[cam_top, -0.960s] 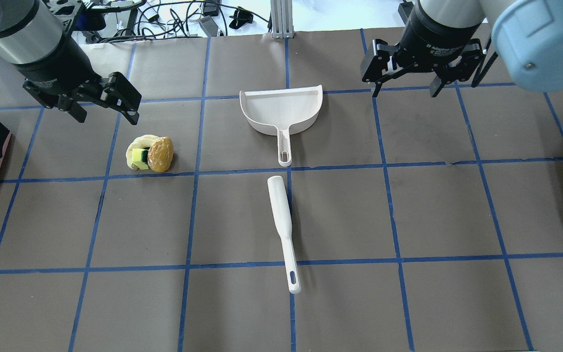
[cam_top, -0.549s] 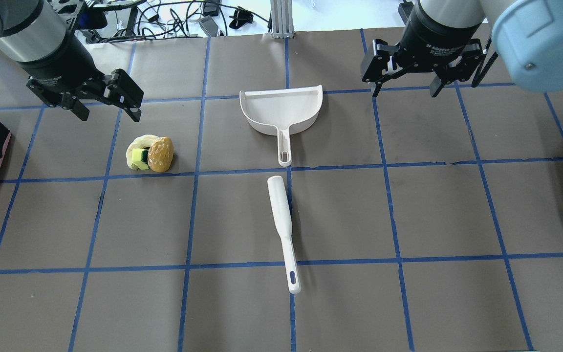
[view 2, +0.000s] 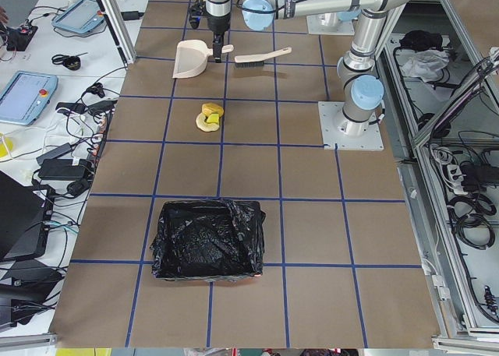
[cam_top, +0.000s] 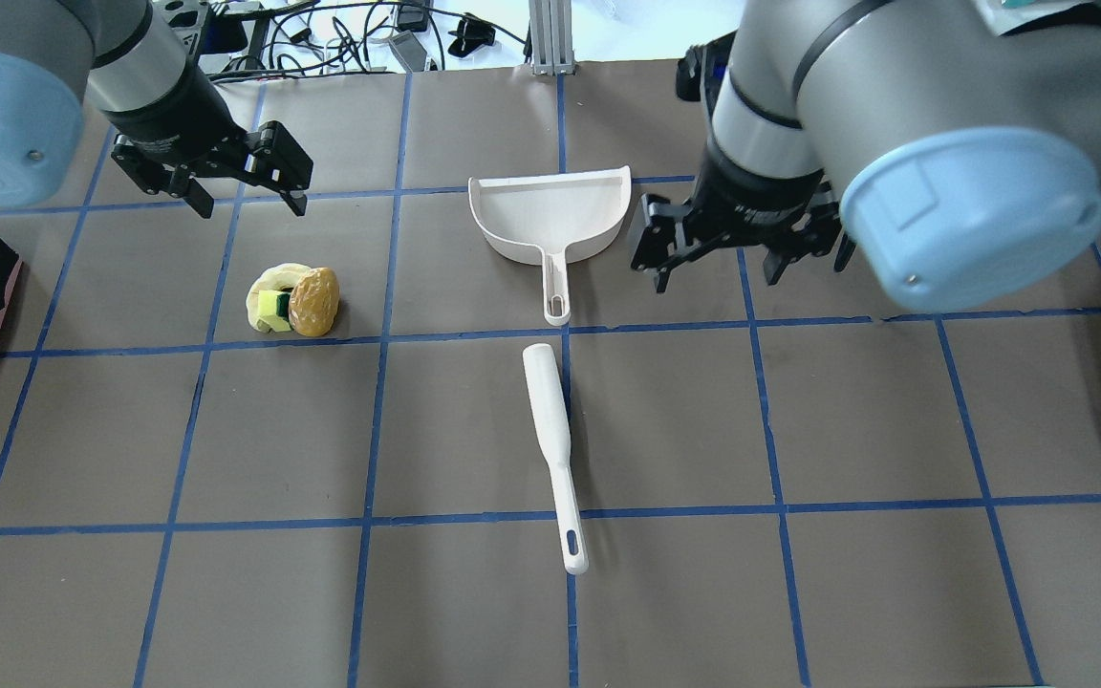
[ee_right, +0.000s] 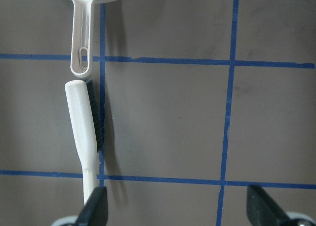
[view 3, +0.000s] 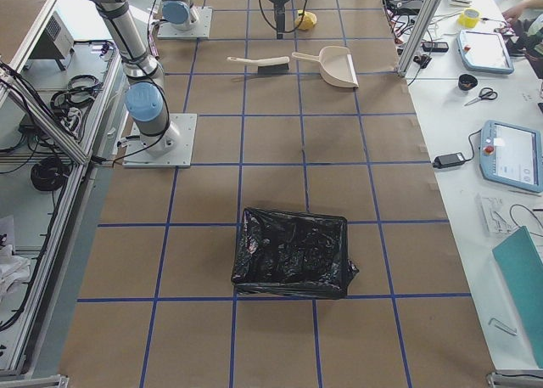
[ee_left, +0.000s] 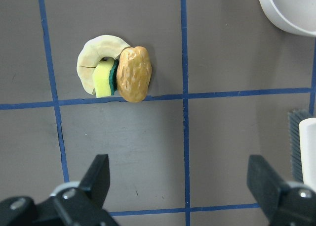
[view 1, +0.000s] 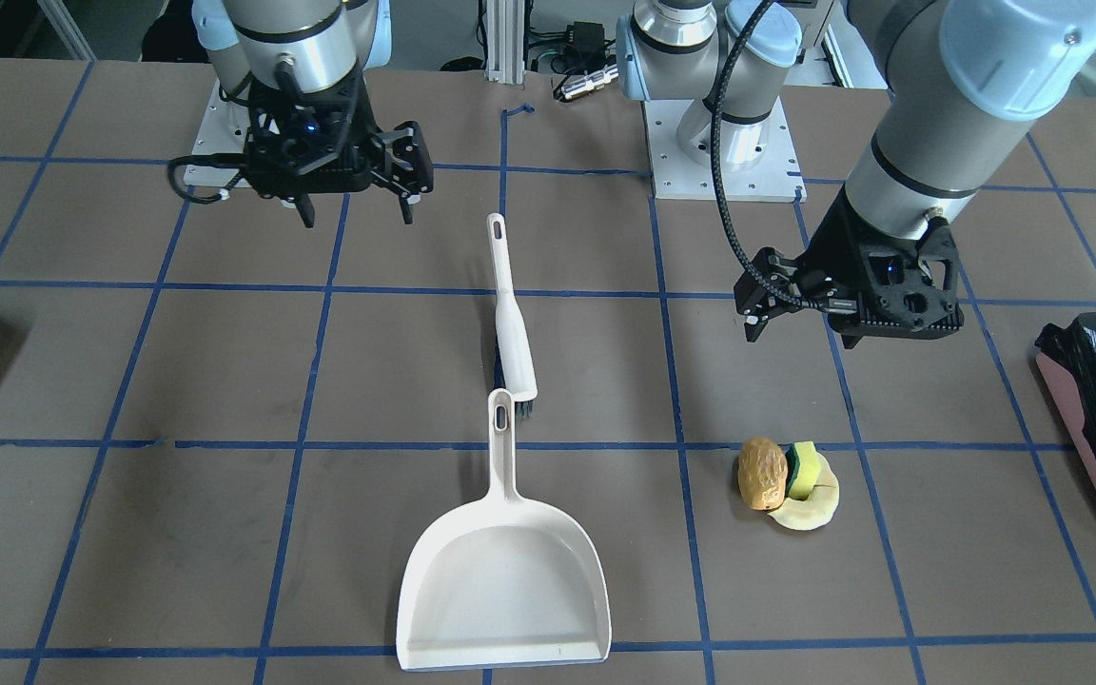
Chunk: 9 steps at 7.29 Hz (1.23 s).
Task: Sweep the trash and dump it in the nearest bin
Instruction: 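Reach the left gripper to the dustpan handle while the right reaches the brush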
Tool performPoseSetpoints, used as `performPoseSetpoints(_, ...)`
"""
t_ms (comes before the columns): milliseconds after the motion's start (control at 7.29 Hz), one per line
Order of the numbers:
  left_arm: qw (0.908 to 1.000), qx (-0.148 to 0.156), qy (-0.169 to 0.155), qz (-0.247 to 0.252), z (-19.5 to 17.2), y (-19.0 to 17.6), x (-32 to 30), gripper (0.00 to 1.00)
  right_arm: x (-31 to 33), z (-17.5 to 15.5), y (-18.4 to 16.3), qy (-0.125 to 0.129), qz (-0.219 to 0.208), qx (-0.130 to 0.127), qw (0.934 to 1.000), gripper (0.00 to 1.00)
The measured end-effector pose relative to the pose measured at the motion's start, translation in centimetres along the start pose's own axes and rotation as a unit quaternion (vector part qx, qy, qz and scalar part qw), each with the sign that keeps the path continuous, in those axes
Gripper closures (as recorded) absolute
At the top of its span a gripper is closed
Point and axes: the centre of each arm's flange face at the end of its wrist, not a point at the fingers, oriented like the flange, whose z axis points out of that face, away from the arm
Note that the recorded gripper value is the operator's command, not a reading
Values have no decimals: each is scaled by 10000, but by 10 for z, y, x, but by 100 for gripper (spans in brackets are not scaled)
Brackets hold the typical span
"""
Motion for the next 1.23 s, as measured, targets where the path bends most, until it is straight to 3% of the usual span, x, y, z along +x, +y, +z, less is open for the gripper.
performPoseSetpoints(412,9998,95,26,-176,34,-39,22,0,-67,87,50,209,-518,-633,9964,0)
performPoseSetpoints(823,9991,165,69,-383,76,-92,37,0,-109,156,74,225,-1013,-598,9928,0)
performPoseSetpoints(1235,9992,148,106,-348,119,-121,102,0,-116,212,87,311,-1127,-828,9897,2)
